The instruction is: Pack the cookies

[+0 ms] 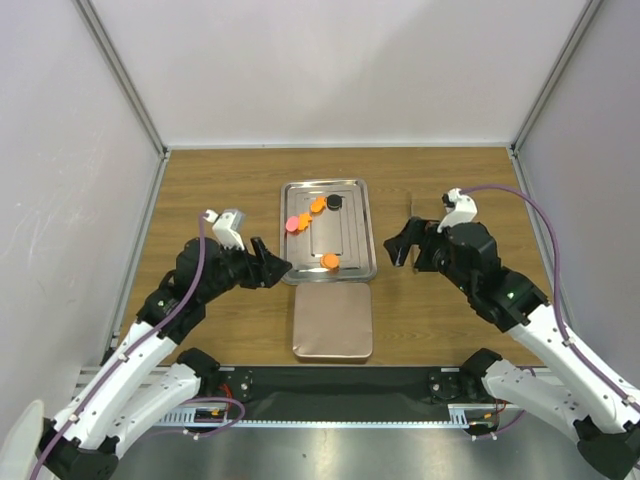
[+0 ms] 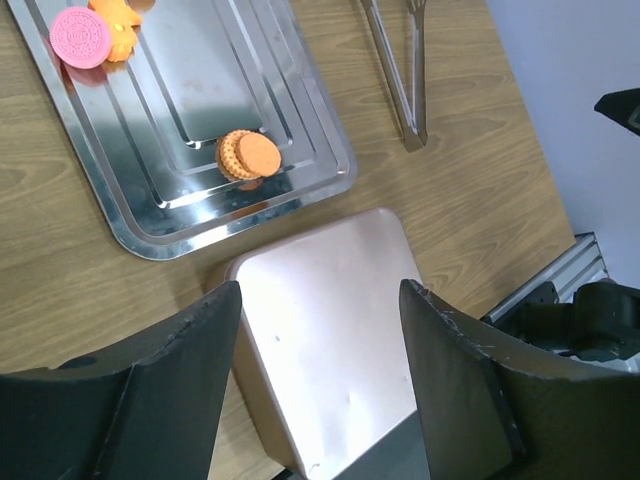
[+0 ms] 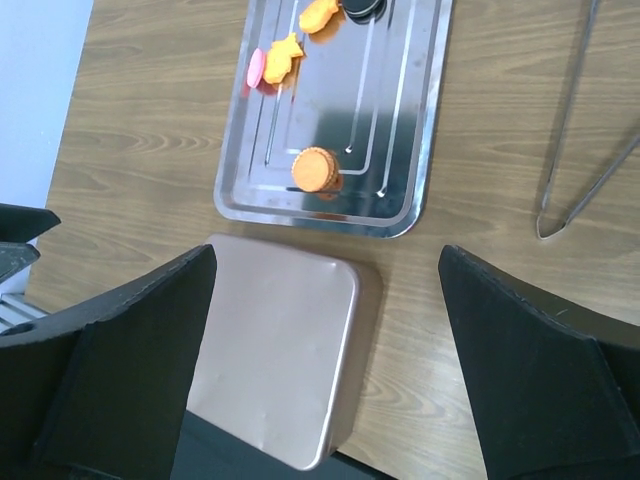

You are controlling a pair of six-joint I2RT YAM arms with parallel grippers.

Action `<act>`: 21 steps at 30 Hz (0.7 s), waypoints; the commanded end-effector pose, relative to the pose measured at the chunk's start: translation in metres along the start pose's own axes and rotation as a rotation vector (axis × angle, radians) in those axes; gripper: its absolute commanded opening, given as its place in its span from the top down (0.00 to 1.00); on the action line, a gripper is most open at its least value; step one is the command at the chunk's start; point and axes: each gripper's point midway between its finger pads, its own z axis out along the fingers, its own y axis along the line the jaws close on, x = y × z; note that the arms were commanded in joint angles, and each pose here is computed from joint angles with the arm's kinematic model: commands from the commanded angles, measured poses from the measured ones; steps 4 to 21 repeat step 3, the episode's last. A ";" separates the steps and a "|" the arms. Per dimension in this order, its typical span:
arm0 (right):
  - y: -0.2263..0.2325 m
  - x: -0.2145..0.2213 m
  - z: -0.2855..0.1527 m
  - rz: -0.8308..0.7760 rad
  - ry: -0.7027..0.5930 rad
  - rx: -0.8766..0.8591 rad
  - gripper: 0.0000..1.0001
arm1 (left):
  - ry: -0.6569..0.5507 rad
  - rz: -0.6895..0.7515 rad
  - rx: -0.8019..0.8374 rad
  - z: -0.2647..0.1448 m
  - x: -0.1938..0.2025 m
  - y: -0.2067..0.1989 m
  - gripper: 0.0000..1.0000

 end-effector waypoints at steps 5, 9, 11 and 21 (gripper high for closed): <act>-0.003 -0.017 -0.006 -0.008 -0.080 0.010 0.00 | -0.018 0.053 0.054 -0.006 -0.007 -0.011 0.29; -0.003 -0.017 -0.006 -0.008 -0.080 0.010 0.00 | -0.018 0.053 0.054 -0.006 -0.007 -0.011 0.29; -0.003 -0.017 -0.006 -0.008 -0.080 0.010 0.00 | -0.018 0.053 0.054 -0.006 -0.007 -0.011 0.29; -0.003 -0.017 -0.006 -0.008 -0.080 0.010 0.00 | -0.018 0.053 0.054 -0.006 -0.007 -0.011 0.29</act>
